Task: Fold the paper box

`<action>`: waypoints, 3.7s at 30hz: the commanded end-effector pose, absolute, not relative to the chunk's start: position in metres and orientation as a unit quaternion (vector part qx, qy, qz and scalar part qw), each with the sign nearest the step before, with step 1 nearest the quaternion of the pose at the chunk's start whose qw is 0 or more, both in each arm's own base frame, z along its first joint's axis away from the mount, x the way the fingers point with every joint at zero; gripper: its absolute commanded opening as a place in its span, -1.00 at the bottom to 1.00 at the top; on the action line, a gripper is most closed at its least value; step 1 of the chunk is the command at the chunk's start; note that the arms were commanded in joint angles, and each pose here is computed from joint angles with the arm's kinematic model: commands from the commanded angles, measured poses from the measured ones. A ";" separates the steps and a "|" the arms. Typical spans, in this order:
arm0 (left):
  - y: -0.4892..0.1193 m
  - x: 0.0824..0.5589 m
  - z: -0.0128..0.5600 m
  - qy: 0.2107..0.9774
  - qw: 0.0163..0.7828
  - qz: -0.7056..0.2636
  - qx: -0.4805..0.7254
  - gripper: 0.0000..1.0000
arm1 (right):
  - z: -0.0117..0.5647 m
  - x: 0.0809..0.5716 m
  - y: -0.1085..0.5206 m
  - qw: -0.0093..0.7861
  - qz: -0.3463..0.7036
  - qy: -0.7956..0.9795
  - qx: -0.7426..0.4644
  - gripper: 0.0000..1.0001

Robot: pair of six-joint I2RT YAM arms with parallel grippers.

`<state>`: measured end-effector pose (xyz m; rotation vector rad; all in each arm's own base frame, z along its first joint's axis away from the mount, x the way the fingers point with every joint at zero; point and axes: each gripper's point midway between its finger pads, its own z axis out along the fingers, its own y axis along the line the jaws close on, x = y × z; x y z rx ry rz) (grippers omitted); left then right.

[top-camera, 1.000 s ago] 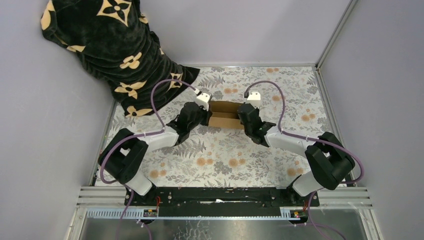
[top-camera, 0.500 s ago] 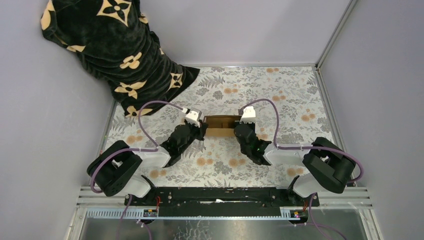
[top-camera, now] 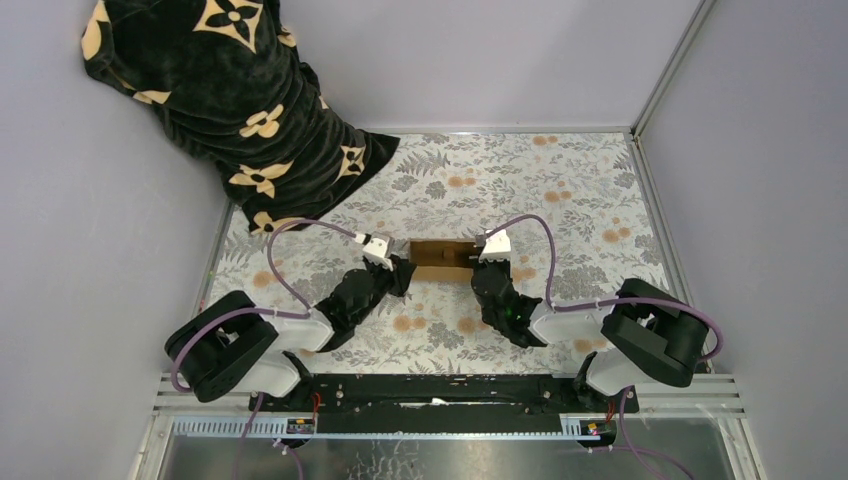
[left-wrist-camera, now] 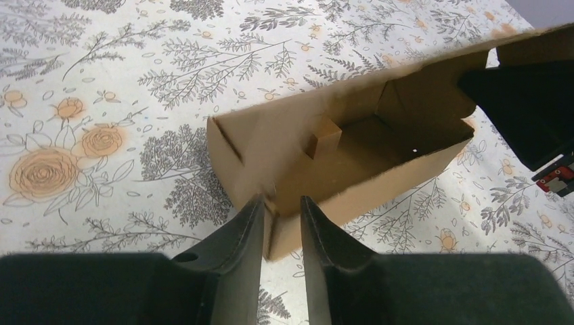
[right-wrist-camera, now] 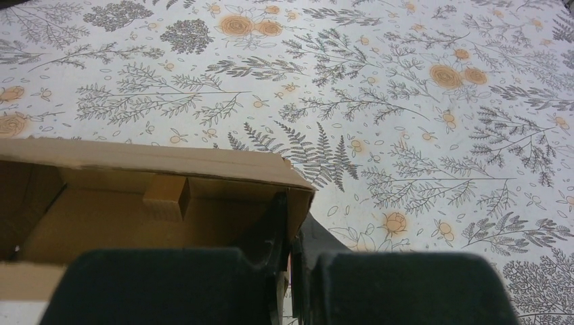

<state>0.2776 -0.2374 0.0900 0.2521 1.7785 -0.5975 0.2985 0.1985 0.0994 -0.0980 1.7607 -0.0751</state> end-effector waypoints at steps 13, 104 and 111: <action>-0.222 0.265 0.099 0.755 0.592 -0.274 0.060 -0.20 | 0.090 0.283 0.178 0.640 -0.096 0.757 -0.086 -1.00; -0.309 0.320 0.063 0.855 0.484 -0.164 0.090 -0.22 | 0.157 0.196 0.202 0.601 0.228 0.759 -0.101 0.07; -0.311 0.321 0.050 0.865 0.466 -0.158 0.093 -0.22 | 0.166 0.210 0.196 0.597 0.169 0.780 -0.075 0.00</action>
